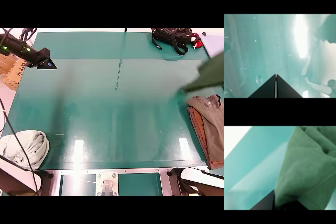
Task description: Fold the shirts.
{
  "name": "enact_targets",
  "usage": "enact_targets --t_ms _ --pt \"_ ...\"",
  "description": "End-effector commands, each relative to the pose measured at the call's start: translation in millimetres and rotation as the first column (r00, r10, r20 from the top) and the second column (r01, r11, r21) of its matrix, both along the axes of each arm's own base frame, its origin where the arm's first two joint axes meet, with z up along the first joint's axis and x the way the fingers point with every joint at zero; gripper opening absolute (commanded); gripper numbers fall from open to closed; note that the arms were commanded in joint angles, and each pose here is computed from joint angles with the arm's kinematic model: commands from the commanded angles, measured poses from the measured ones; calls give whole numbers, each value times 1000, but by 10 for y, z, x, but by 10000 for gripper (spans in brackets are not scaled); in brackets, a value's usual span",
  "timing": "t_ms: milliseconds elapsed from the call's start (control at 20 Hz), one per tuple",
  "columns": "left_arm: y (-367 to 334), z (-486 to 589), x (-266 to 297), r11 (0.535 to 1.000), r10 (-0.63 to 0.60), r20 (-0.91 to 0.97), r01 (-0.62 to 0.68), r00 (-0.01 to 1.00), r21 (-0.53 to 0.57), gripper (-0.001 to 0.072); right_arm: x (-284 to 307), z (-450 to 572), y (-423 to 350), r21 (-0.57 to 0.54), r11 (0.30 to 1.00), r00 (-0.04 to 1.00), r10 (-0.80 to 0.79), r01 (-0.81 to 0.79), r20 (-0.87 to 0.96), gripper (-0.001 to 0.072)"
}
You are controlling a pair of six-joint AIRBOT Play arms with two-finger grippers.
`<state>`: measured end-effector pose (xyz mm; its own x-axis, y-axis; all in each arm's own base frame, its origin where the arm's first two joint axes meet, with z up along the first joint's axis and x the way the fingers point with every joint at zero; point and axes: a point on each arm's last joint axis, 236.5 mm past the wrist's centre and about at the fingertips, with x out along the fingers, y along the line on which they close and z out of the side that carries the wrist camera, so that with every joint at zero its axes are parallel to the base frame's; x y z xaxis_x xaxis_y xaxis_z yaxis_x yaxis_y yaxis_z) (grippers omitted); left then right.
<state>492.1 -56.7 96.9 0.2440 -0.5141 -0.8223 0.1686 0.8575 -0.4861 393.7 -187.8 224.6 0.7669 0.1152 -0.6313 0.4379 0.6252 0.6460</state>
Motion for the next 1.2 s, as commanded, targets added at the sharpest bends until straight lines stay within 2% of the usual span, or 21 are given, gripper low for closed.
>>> enact_targets --t_ms 0,150,300,500,550,600,650,700,800,900,950,1000,1150 --pt "-6 6 -1 1000 -1 1 1 1000 -3 27 -1102 -374 -719 -36 937 896 -343 347 -283 15" --pt "-35 10 -11 1000 -9 0 9 1000 -7 27 -1827 -752 -794 -72 850 752 -498 522 -432 16" --pt "-43 -24 -59 1000 -18 -22 18 1000 -9 26 -2436 -1312 -696 -94 793 613 -534 602 -583 18" --pt "-49 -129 -109 1000 -21 -58 20 998 -14 26 -3043 -2040 -468 -116 785 456 -465 608 -759 18" --pt "-50 -131 -112 1000 -21 -59 20 998 -14 27 -3157 -2126 -451 -139 789 421 -458 599 -783 55" --pt "-53 -129 -111 1000 -21 -59 20 998 -16 26 -3199 -2173 -430 -140 791 406 -447 595 -797 395" --pt "-59 -125 -112 1000 -22 -58 21 998 -19 26 -3198 -2169 -408 -131 801 410 -430 584 -804 681" --pt "-80 -111 -111 999 -25 -57 24 998 -29 26 -3140 -2108 -426 -126 813 434 -426 569 -794 682" --pt "-210 -3 -114 994 -59 -28 56 998 -88 25 -2807 -1820 -543 -133 831 524 -455 540 -720 680" --pt "-307 209 -105 989 -64 26 67 998 -132 25 -2191 -1380 -570 -136 876 678 -448 462 -583 648" --pt "-310 347 -127 990 -68 66 76 995 -122 25 -1885 -1167 -512 -143 902 748 -420 408 -514 374" --pt "-294 460 -169 991 -77 98 87 992 -100 25 -1588 -977 -391 -153 930 815 -366 333 -450 23" --pt "-216 742 -403 997 -66 151 71 986 -30 25 -951 -703 300 -160 984 921 -137 82 -366 18"
